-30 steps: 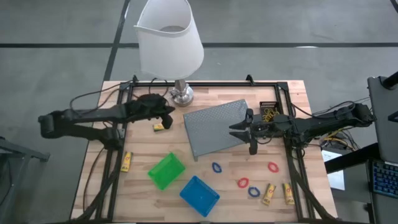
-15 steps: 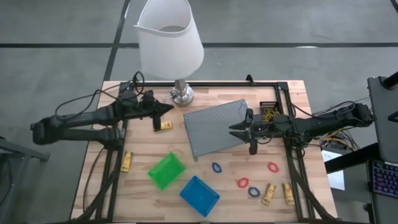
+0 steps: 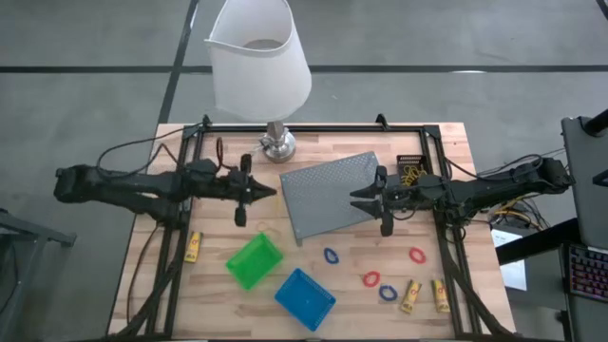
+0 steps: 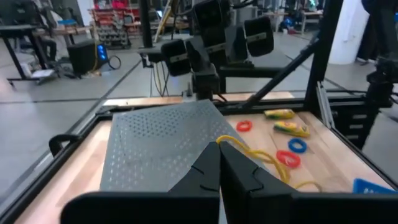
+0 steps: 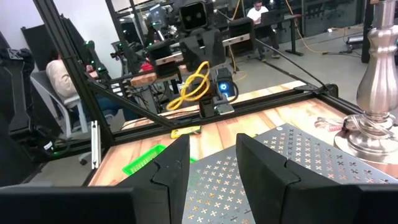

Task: Pick & Place Office Desk Supplies
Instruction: Put the yellow rubber band into the black basket

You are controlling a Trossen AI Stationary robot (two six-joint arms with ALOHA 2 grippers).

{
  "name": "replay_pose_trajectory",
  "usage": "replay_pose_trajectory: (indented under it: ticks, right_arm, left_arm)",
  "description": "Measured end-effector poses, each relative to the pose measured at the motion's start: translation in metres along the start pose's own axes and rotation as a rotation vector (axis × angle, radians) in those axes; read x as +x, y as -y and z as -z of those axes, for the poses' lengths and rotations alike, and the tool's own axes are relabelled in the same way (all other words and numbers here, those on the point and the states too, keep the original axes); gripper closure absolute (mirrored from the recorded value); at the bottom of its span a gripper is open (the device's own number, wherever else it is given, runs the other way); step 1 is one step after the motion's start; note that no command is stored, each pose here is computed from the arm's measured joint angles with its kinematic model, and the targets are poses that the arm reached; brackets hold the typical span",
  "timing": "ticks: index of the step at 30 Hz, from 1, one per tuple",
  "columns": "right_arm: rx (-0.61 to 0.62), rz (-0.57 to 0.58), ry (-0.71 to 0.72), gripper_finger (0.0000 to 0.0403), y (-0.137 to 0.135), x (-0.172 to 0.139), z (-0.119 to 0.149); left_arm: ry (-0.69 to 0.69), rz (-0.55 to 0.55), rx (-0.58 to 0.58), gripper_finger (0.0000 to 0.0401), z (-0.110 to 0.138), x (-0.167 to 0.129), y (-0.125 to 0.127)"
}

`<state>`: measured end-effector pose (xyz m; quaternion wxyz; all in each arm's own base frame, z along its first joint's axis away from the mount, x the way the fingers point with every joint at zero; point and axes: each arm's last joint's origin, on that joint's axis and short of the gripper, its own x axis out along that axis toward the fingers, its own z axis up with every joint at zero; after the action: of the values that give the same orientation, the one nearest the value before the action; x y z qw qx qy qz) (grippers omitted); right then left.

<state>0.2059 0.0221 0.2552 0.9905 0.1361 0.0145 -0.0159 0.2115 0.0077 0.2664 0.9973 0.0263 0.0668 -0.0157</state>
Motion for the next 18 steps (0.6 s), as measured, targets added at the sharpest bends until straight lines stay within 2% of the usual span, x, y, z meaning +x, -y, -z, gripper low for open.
replay_pose_trajectory:
  ticks: [6, 10, 18]
  right_arm:
    - [0.0, 0.001, 0.0, 0.0282, 0.0, 0.0, 0.0]
    - [0.0, 0.001, 0.0, 0.0288, 0.0, 0.0, 0.0]
    - [0.0, 0.001, 0.0, 0.0291, 0.0, 0.0, 0.0]
  left_arm:
    - [0.045, -0.001, 0.004, 0.0401, 0.001, 0.014, 0.013]
    - [0.091, -0.008, -0.006, 0.0401, -0.001, 0.019, 0.013]
    - [0.092, -0.009, 0.025, 0.04, 0.004, 0.031, 0.013]
